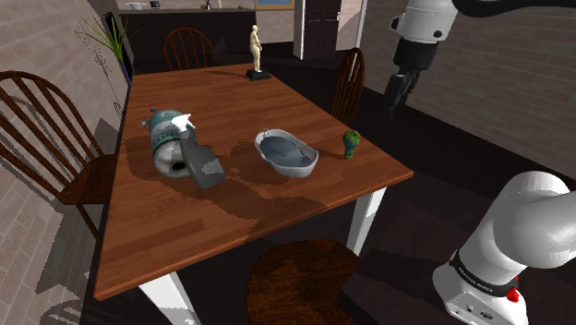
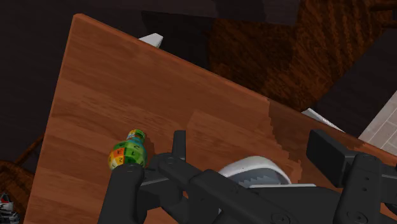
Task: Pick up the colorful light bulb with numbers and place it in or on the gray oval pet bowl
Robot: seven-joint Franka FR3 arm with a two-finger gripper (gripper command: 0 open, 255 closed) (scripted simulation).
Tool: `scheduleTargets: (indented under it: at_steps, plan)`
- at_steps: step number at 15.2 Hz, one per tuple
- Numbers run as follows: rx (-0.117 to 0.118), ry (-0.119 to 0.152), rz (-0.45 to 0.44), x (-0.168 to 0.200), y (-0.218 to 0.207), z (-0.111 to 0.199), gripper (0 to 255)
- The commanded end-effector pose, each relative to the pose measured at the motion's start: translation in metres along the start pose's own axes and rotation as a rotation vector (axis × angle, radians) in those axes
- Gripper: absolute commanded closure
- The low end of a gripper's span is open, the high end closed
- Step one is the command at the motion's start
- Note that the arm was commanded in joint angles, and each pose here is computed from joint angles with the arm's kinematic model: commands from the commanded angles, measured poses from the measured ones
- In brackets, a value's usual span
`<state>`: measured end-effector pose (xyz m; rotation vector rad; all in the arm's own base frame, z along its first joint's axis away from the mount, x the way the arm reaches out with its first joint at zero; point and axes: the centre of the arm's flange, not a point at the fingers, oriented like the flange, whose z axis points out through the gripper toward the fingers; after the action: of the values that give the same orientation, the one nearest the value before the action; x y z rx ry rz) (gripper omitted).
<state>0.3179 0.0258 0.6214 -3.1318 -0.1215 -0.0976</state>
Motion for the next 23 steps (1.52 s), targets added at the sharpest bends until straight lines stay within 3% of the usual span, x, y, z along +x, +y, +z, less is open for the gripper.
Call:
scheduleTargets:
  at_steps: [1,20,23]
  plan:
    - [0.000,0.000,0.000,0.000,0.000,0.000,0]
    - [-0.007,-0.056,0.113,0.142,0.137,0.162,0]
    - [-0.007,-0.058,0.117,0.146,0.143,0.179,0]
